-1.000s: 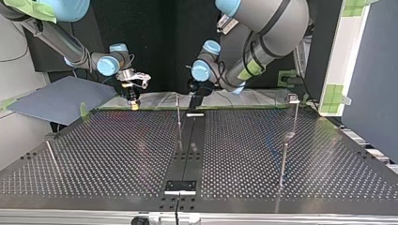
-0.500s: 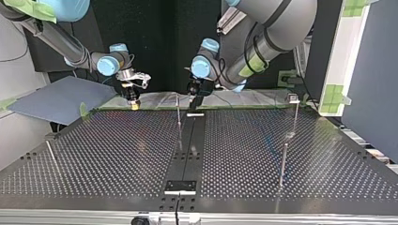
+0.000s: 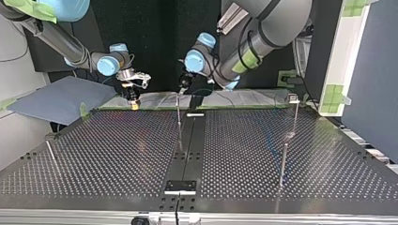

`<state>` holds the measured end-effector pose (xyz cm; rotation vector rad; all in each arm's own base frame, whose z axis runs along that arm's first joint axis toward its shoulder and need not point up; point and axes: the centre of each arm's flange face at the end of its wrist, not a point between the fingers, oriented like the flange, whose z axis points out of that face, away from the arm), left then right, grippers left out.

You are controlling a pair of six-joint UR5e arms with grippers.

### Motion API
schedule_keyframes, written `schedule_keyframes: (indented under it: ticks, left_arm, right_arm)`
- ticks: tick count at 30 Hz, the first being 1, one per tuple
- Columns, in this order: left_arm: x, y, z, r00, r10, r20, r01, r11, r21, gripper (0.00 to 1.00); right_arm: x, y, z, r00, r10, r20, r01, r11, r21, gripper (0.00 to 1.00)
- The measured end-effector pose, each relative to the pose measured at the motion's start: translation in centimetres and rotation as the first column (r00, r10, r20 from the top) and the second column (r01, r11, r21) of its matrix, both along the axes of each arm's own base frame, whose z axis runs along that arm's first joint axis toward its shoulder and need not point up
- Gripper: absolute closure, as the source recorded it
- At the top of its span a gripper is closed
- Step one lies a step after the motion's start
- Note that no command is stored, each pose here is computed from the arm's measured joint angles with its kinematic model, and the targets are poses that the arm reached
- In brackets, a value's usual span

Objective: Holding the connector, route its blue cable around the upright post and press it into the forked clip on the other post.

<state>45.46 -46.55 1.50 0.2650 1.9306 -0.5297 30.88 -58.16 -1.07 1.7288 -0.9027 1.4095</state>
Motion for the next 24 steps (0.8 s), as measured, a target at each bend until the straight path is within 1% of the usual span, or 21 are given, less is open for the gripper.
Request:
schedule_keyframes:
  ticks: [8,24]
  left_arm:
    - [-0.42,-0.46,0.02,1.0,-0.004,0.006,0.004,1.0,0.001,0.0]
    - [-0.43,-0.47,0.07,0.9996,0.021,0.017,-0.021,0.9998,0.004,0.0]
  right_arm:
    - [0.0,0.03,-0.02,1.0,0.0,-0.001,0.0,1.0,0.002,1.0]
    - [-0.05,0.05,-0.04,1.0,-0.001,-0.002,0.001,1.0,0.007,1.0]
